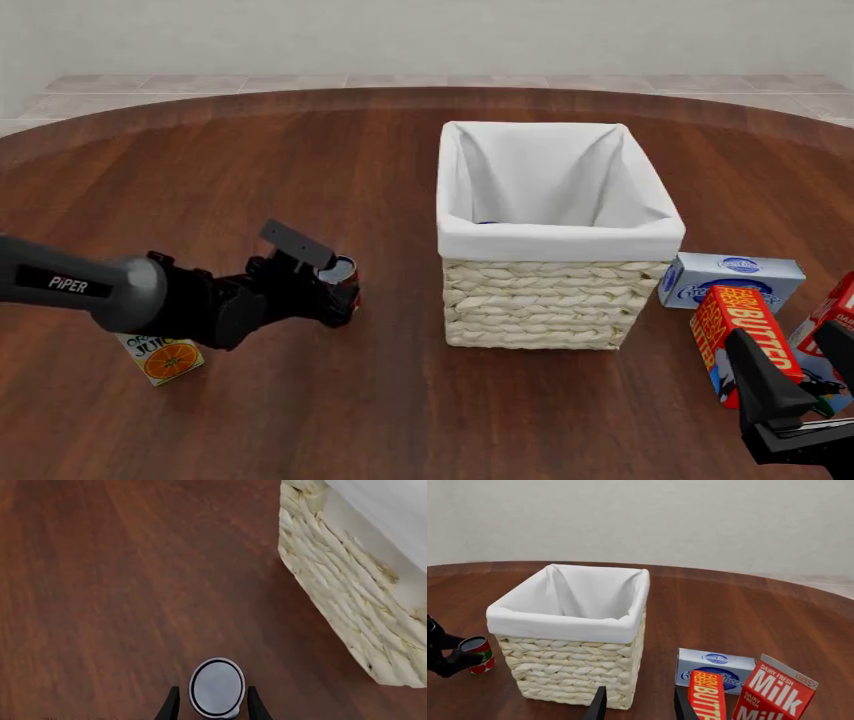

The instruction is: Pick up the alphabet soup and the tomato sauce, and put them in the basket.

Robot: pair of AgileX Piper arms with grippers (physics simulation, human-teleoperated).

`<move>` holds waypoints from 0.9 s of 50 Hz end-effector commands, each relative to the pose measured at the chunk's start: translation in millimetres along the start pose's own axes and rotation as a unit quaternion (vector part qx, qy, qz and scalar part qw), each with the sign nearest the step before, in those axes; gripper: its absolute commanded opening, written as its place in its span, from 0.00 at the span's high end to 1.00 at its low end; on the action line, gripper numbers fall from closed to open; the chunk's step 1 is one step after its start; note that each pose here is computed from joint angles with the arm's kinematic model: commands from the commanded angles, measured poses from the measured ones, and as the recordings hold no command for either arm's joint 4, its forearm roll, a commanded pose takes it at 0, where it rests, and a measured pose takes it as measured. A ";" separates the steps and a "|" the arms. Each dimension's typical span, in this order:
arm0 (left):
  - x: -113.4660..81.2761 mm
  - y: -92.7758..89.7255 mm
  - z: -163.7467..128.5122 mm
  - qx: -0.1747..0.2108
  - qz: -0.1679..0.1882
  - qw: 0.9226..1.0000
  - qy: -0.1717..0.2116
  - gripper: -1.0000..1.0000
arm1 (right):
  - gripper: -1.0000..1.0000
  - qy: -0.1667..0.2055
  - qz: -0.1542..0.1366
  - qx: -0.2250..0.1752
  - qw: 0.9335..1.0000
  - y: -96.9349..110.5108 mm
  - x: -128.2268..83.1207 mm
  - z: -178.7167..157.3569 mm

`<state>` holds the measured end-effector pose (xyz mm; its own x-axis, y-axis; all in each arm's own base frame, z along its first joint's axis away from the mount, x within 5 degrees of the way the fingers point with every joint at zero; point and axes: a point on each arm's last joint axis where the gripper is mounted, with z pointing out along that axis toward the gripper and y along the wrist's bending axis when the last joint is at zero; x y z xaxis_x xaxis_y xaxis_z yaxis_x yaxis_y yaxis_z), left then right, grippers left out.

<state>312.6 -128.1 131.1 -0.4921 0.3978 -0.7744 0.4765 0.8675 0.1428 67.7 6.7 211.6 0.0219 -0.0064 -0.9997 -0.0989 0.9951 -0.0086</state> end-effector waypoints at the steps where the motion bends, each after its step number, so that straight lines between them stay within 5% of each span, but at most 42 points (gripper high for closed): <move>1: 3.6 0.2 3.2 0.000 -0.004 1.000 0.003 0.00 | 0.00 0.000 0.000 0.000 1.000 0.0 0.0 0.1; 3: 3.1 -0.9 3.5 0.001 -0.005 1.000 0.003 0.00 | 0.00 0.000 0.000 0.000 1.000 0.0 0.0 0.0; 4: 1.9 0.3 2.7 -0.001 -0.005 1.000 0.001 1.00 | 0.00 0.000 0.000 0.000 1.000 0.0 0.0 0.0; 45: -30.6 12.7 -24.4 -0.015 -0.006 0.999 -0.037 1.00 | 0.00 -0.001 -0.002 -0.002 1.000 0.3 -0.1 -0.3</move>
<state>315.6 -124.2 157.7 -0.4667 0.3615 -0.8072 0.4503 0.8826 0.1349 67.4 6.8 211.7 0.0242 -0.0086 -0.9997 -0.1001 0.9949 -0.0110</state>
